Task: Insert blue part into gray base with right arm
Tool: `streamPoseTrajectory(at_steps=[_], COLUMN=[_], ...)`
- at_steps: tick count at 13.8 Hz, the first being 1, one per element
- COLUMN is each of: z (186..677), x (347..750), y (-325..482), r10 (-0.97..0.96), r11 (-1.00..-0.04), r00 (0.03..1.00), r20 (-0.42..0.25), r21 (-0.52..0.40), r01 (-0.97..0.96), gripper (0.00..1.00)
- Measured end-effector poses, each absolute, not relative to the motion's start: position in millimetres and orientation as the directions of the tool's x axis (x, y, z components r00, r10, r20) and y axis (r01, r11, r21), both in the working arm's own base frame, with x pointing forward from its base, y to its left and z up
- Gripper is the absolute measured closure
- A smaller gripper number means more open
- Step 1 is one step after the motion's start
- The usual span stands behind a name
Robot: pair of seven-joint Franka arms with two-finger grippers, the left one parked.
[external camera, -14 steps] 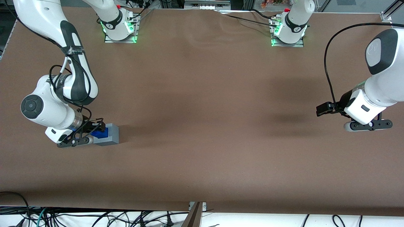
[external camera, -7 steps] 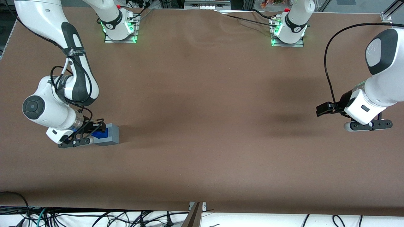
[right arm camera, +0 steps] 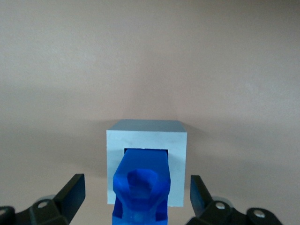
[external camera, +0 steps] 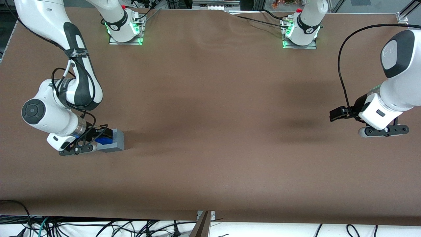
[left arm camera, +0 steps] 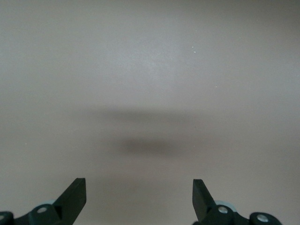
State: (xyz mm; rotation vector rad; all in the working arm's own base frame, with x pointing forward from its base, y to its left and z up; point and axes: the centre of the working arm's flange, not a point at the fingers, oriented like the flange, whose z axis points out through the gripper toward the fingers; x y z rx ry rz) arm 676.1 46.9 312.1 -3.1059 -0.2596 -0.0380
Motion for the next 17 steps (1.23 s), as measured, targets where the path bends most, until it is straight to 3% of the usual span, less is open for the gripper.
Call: streamPoseTrajectory(at_steps=[3,5,9,11,17], z=[349,399,527,566,584], x=[677,669,627,601,577], y=[50,52,49,42,30], r10=[0.172,0.181,0.203,0.201,0.192], r11=[-0.984,-0.982,-0.974,-0.974,-0.98], r00=[0.985,0.983,0.979,0.979,0.979], r20=[0.03,0.004,-0.011,-0.029,-0.068], r21=[-0.034,-0.057,-0.103,-0.117,-0.06], r01=[0.173,0.181,0.201,0.196,0.188], gripper=[0.01,0.01,0.01,0.01,0.01])
